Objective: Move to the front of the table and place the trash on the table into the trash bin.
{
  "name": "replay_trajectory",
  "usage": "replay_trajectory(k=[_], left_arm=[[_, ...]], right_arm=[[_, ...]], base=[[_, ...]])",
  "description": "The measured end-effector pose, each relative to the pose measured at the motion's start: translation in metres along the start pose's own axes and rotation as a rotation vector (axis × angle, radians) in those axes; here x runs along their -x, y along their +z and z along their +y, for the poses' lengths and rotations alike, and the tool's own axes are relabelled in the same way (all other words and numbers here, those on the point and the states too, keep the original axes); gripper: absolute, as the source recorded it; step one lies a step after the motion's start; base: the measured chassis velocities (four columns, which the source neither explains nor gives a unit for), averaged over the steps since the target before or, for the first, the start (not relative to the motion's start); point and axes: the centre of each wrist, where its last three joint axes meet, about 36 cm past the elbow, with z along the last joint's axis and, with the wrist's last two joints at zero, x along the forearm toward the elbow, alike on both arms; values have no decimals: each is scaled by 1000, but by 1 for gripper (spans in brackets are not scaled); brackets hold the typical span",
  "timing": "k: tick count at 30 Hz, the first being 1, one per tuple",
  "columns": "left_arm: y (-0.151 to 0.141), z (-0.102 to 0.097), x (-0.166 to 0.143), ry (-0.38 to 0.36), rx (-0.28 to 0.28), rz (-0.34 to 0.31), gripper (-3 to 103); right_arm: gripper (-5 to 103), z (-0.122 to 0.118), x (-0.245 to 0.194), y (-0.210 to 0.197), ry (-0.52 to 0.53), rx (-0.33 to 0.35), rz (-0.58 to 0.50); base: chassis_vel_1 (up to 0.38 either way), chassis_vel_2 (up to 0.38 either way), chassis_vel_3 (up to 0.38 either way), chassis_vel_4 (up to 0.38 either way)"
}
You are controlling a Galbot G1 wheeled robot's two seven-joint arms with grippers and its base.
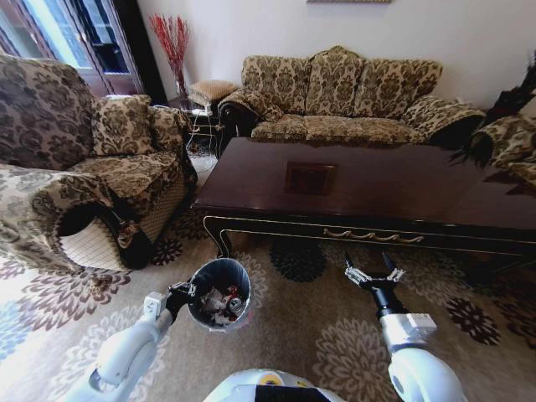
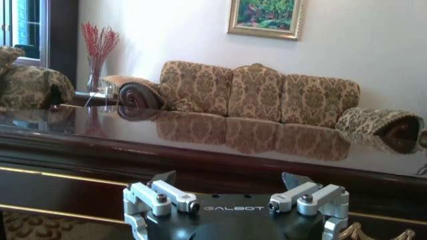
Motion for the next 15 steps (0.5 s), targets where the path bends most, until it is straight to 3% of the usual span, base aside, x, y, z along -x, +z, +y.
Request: replay_trajectory(k=[15], left_arm=[[7, 9, 12, -1, 0, 25, 2]], right_arm=[[100, 0, 2, 7, 12, -3, 7]], base=[[0, 0, 0, 0]])
